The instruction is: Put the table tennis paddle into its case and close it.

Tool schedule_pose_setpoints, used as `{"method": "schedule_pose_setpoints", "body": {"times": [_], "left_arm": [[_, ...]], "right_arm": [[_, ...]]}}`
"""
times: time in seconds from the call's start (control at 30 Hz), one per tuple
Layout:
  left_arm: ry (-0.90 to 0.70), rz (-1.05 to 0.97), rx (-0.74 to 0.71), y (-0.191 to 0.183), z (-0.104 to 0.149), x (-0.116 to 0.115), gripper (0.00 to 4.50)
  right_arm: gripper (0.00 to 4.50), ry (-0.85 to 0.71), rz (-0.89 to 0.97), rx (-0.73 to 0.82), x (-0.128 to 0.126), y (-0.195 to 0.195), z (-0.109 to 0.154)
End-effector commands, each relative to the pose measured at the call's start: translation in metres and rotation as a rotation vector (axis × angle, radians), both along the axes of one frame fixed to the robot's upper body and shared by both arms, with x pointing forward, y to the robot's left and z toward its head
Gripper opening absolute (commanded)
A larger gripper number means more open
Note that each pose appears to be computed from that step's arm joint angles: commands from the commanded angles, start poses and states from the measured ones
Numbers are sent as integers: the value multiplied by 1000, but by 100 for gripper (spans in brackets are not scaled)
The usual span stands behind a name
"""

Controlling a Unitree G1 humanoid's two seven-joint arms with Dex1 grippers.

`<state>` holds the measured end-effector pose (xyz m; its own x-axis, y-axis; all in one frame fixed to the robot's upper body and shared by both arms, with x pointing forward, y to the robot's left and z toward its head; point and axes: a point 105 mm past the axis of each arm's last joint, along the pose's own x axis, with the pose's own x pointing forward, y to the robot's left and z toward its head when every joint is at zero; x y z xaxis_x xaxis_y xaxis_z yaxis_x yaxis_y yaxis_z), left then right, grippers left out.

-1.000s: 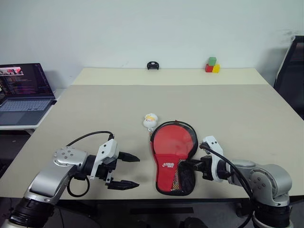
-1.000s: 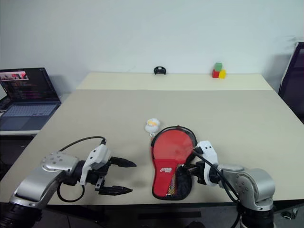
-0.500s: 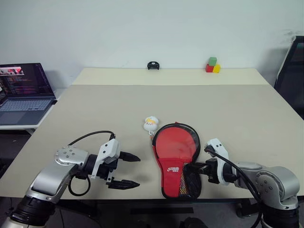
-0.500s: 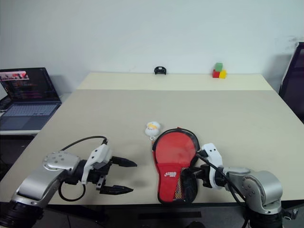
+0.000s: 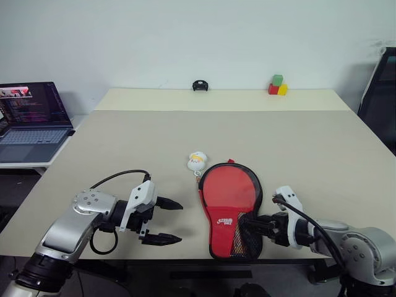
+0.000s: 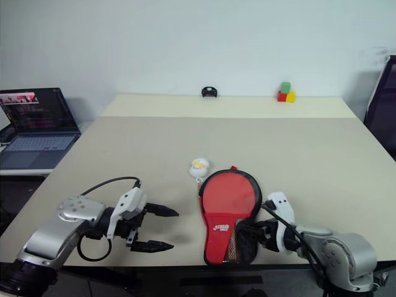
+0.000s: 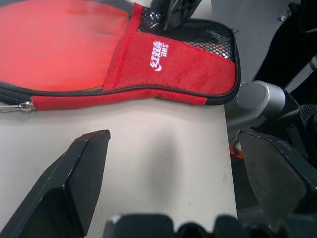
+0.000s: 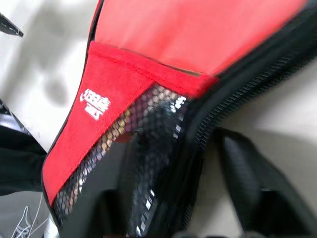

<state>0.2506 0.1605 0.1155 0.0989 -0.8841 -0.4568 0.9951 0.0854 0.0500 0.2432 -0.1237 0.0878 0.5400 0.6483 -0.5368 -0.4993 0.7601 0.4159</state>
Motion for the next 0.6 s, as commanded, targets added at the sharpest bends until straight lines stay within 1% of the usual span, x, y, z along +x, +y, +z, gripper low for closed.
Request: {"method": "schedule_pose_setpoints", "body": {"times": [0.03, 0.13, 0.27, 0.37, 0.4, 0.53, 0.6], "left_arm": [[-24, -4, -4, -2, 3, 0, 450], [-24, -2, -9, -2, 3, 0, 450], [-19, 0, -29, -4, 6, 0, 450], [-38, 24, -31, -2, 9, 4, 450], [-43, 33, -33, -1, 10, 6, 450], [-97, 139, -111, -3, 26, 24, 450], [-110, 176, -143, -4, 31, 27, 450]], "right_arm": [[394, -59, -29, -36, 1, -15, 12], [394, -121, 0, 13, 2, -18, 31], [394, -204, 101, 35, -2, -15, 52], [448, -323, 148, 32, 6, -13, 74], [448, -335, 166, 34, 6, -12, 76], [448, -498, 305, -51, 17, 3, 97], [448, -553, 343, -73, 24, 8, 102]]}}
